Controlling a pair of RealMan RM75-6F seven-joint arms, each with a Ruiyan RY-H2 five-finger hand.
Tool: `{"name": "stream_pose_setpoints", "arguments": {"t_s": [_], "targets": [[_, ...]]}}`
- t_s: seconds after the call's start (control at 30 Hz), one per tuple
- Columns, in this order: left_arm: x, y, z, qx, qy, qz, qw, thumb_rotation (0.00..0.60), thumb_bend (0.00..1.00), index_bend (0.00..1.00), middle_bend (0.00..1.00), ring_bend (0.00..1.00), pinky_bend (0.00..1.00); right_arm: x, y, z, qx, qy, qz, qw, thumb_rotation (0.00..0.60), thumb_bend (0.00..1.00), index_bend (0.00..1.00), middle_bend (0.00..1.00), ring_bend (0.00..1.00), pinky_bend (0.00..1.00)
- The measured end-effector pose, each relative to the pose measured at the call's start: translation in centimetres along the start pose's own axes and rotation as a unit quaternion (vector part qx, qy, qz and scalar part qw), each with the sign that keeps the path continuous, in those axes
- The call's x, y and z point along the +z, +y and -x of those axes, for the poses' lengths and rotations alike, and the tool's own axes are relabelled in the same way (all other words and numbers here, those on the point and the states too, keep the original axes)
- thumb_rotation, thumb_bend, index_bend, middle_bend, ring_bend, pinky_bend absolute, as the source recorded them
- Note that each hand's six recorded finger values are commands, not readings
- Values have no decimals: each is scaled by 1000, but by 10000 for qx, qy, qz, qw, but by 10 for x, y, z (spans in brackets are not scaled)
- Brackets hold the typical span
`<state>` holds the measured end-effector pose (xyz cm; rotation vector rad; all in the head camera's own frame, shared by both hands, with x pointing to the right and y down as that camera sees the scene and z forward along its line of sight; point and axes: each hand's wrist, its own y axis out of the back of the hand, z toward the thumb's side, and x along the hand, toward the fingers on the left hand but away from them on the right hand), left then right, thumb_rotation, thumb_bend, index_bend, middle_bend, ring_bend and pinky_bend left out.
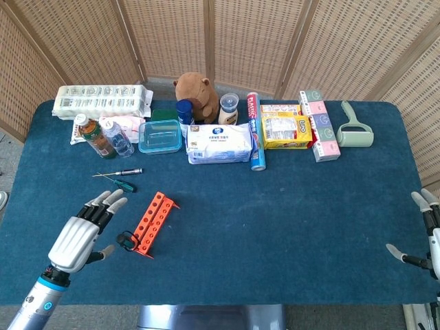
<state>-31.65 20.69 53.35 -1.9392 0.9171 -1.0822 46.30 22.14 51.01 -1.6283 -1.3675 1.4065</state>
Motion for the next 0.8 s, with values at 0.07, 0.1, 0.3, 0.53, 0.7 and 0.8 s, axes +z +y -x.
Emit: {"name": "stream_pose_setpoints", "arguments": {"t_s": [0.07, 0.1, 0.3, 0.53, 0.7, 0.8], "targets": [[1, 4, 1, 50, -27, 56, 10000, 600, 84, 0, 0, 0, 153, 0, 0, 0, -7, -5, 2, 10000, 600, 82, 35, 7, 0, 0], [1, 7, 3, 81, -46, 80, 9999, 600, 84, 0, 0, 0, 152, 0, 0, 0, -8, -8, 2, 10000, 600, 82, 35, 7, 0, 0], [-4, 26, 20, 307, -106, 104, 9994, 600, 83, 0, 0, 0, 134, 0, 0, 0, 2, 1, -2, 10000, 600, 82, 35, 7, 0, 0], [-26, 41, 47, 539, 123, -54, 9985, 600, 82, 0, 0, 0, 97, 1, -1, 0, -2, 6, -24, 10000, 600, 82, 35, 7, 0, 0], [-61, 40, 76, 575, 639, -488, 9951, 600, 83, 0, 0, 0, 64, 3, -3, -1, 4, 24, -63, 10000, 600, 82, 35, 7, 0, 0], [-78, 34, 90, 543, 1061, -608, 9910, 600, 82, 0, 0, 0, 62, 3, -3, -2, -10, 34, -89, 10000, 600, 83, 35, 7, 0, 0]]}}
